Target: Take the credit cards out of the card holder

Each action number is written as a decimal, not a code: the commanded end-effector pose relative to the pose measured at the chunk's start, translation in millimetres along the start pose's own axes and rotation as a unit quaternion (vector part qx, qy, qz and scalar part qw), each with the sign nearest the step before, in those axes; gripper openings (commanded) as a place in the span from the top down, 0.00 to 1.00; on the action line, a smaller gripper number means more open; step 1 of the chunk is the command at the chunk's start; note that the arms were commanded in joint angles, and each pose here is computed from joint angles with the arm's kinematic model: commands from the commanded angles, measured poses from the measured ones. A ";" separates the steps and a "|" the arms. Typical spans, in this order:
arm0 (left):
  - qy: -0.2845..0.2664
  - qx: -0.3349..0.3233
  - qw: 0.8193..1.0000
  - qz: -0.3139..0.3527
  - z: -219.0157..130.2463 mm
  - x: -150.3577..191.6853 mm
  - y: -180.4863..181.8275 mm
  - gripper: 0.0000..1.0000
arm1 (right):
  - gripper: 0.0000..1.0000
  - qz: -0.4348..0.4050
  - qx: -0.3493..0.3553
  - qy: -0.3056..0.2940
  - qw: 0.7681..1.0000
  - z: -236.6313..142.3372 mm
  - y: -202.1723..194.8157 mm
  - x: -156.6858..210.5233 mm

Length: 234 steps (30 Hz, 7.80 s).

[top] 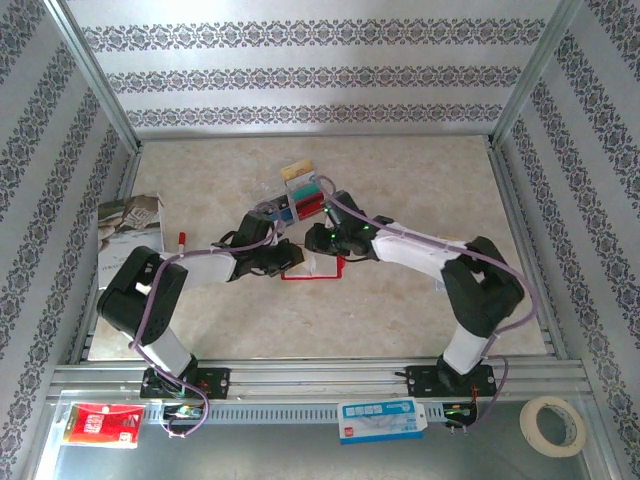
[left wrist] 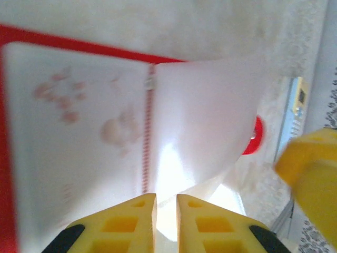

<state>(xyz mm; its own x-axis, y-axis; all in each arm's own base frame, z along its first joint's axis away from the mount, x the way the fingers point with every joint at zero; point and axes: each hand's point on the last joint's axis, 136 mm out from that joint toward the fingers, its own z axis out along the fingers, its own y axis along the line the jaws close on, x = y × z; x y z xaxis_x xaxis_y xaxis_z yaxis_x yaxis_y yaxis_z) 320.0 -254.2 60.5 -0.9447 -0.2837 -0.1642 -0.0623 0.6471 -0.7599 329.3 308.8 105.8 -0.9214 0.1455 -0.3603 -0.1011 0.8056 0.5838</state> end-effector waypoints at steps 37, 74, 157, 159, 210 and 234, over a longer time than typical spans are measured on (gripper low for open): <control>0.000 0.008 0.998 0.059 29.9 -21.3 -27.4 0.81 | 0.71 0.036 0.018 -0.103 0.994 -46.5 -28.3 -23.7; -0.179 -0.116 0.977 -0.025 -124.3 -80.7 58.9 0.43 | 0.39 -0.122 0.169 0.030 0.977 27.5 -10.4 24.6; 0.027 -0.101 0.994 -0.011 10.8 5.8 46.7 0.89 | 0.80 0.047 -0.012 0.133 0.990 52.3 -46.3 66.2; 0.027 -0.109 0.994 -0.006 10.4 4.8 48.5 0.89 | 0.80 0.050 -0.018 0.135 0.989 52.2 -45.9 67.3; 0.031 -0.151 0.988 0.003 13.5 11.1 75.2 0.93 | 0.84 0.094 -0.077 0.106 0.987 49.4 -42.7 60.7; -0.037 -0.107 0.993 0.032 -15.7 -17.3 19.5 0.73 | 0.95 0.099 -0.063 0.080 0.990 37.4 -55.1 52.4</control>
<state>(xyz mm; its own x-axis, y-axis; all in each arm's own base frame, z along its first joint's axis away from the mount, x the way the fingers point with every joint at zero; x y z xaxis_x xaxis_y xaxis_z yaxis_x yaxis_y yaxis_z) 332.2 -222.6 43.9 -0.9294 -0.2765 -0.2446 -0.0871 0.8081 -0.5825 298.5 294.5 29.6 -0.9756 0.1882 -0.1130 0.0472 0.6825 0.7293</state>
